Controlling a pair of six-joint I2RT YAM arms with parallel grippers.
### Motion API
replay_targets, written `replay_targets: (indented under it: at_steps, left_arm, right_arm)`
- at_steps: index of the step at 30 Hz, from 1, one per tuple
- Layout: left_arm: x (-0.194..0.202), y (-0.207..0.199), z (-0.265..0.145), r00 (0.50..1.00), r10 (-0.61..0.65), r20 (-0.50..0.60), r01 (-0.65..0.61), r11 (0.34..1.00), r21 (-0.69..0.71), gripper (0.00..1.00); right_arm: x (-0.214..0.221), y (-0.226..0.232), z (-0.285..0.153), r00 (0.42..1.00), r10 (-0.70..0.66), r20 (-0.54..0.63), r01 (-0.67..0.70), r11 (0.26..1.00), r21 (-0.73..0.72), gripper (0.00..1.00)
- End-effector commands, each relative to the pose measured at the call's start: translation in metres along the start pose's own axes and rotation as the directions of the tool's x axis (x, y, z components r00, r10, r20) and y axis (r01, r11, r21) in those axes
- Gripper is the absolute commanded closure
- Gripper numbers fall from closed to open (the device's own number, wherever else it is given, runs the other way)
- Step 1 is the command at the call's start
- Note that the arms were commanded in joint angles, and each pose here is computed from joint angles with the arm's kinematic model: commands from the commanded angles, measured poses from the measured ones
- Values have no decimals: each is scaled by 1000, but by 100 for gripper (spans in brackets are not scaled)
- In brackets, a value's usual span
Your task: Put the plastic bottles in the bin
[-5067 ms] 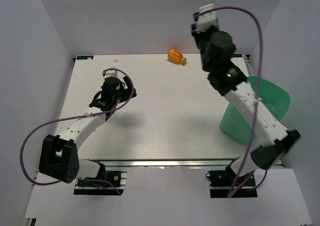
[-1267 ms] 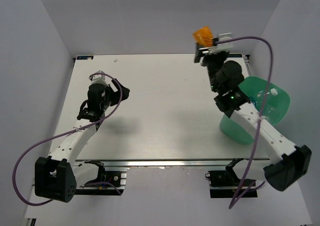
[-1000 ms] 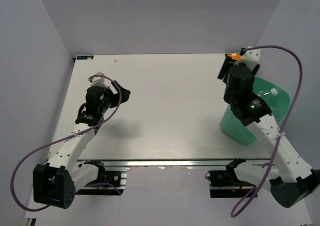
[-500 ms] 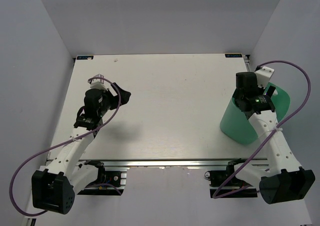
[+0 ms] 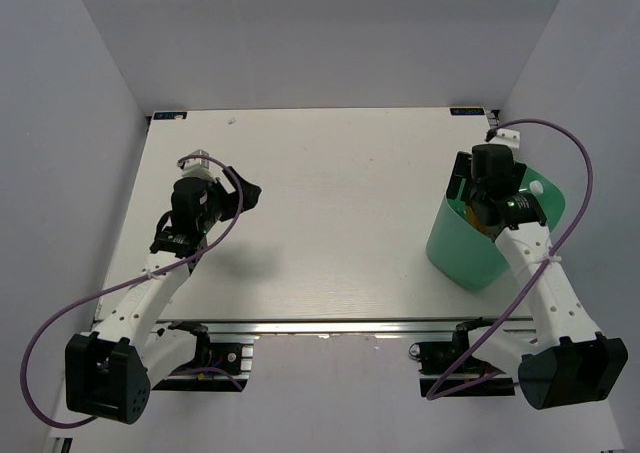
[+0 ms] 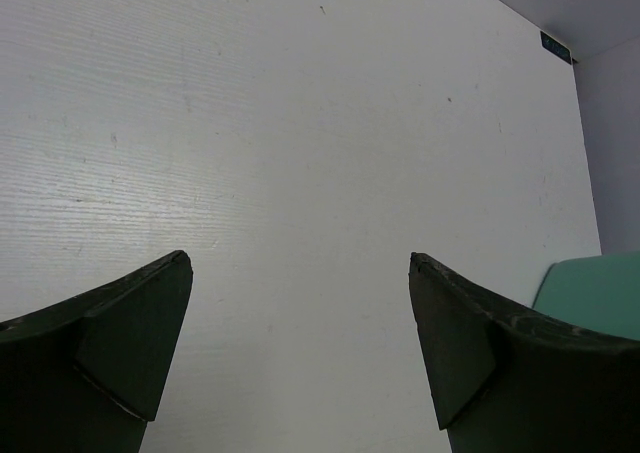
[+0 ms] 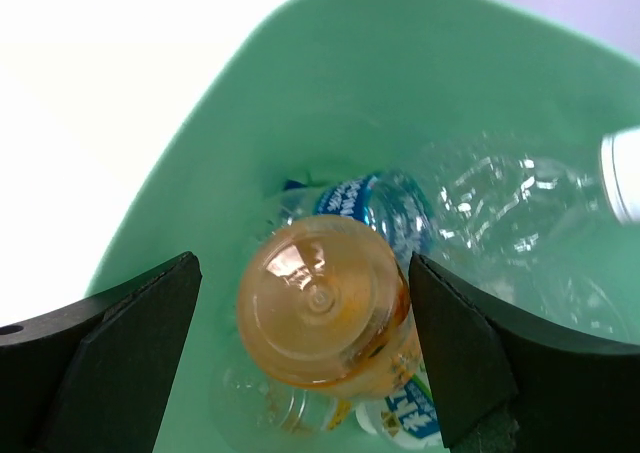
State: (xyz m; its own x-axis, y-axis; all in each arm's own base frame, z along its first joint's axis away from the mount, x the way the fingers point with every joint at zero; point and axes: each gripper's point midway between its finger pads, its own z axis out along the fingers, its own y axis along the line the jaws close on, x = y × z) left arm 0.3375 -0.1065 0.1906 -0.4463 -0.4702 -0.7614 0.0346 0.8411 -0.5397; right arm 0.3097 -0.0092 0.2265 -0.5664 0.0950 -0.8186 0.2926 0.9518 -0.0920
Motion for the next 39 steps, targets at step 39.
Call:
replay_targets:
  at_steps: [39]
  left_arm:
    - [-51, -13, -21, 990, 28, 137, -23, 999, -35, 2]
  right_arm:
    - [-118, 45, -114, 905, 152, 398, 51, 889, -455, 11]
